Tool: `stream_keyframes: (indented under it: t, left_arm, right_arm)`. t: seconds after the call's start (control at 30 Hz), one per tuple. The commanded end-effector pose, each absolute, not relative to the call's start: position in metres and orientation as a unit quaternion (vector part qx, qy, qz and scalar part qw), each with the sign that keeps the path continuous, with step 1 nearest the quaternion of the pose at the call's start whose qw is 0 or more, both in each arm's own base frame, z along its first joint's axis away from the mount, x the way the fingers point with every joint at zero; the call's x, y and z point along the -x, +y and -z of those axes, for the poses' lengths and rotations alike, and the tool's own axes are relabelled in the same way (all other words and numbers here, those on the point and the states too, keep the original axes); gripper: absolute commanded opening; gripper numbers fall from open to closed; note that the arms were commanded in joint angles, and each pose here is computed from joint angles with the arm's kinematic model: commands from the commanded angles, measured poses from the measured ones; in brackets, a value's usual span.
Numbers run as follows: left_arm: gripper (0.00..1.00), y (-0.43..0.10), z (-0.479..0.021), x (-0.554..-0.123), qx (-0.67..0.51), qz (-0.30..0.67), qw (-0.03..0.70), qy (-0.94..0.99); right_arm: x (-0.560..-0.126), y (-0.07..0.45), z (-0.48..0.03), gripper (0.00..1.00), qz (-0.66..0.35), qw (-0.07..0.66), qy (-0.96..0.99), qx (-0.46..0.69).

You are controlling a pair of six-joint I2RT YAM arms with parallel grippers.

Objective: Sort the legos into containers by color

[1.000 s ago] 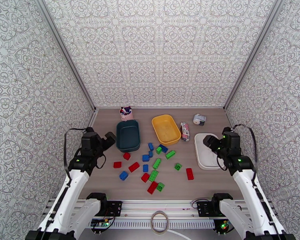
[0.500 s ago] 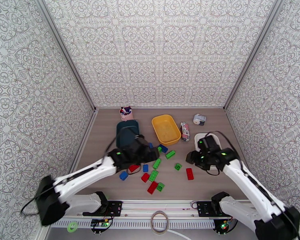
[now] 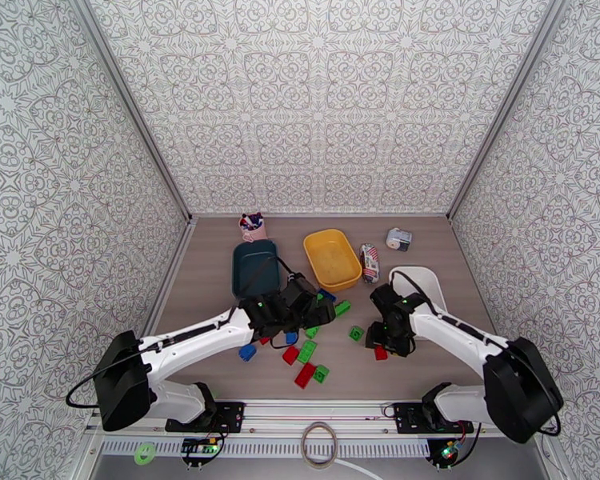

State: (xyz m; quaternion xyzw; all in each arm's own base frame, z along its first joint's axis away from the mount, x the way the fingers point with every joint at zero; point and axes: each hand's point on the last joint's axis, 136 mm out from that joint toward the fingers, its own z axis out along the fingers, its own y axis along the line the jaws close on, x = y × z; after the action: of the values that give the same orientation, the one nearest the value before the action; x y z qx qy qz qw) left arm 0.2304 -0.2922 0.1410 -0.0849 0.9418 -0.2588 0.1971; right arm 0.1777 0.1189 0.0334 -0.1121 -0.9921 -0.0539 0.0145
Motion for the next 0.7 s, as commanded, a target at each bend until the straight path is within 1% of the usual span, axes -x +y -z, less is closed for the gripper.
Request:
stream_keyframes:
  t: [0.0,0.17,0.4,0.5,0.53,0.6,0.67]
  left_arm:
    - [0.99,-0.288,-0.146,-0.228,0.098,0.276,0.194,0.936]
    - [0.99,-0.282,-0.147,-0.228,0.105,0.277,0.196,0.935]
    - [0.99,-0.279,-0.151,-0.233,0.102,0.276,0.208,0.933]
    - [0.99,-0.282,-0.153,-0.237,0.095,0.278,0.209,0.933]
    - [0.99,-0.284,-0.153,-0.238,0.091,0.28,0.206,0.933]
    - [0.99,-0.288,-0.154,-0.242,0.082,0.286,0.199,0.934]
    - [0.99,-0.291,-0.153,-0.247,0.075,0.29,0.19,0.935]
  right_arm:
    - [-0.182,0.121,-0.025,0.57,0.051,0.009,-0.994,0.097]
    - [-0.179,0.118,-0.014,0.52,0.039,0.019,-0.994,0.098]
    - [-0.177,0.119,-0.011,0.52,0.038,0.018,-0.993,0.109]
    - [-0.177,0.12,-0.011,0.48,0.037,0.02,-0.993,0.111]
    - [-0.176,0.12,-0.011,0.45,0.035,0.022,-0.993,0.114]
    - [-0.175,0.122,-0.011,0.37,0.041,0.025,-0.992,0.116]
    - [-0.174,0.123,-0.013,0.32,0.043,0.028,-0.991,0.12]
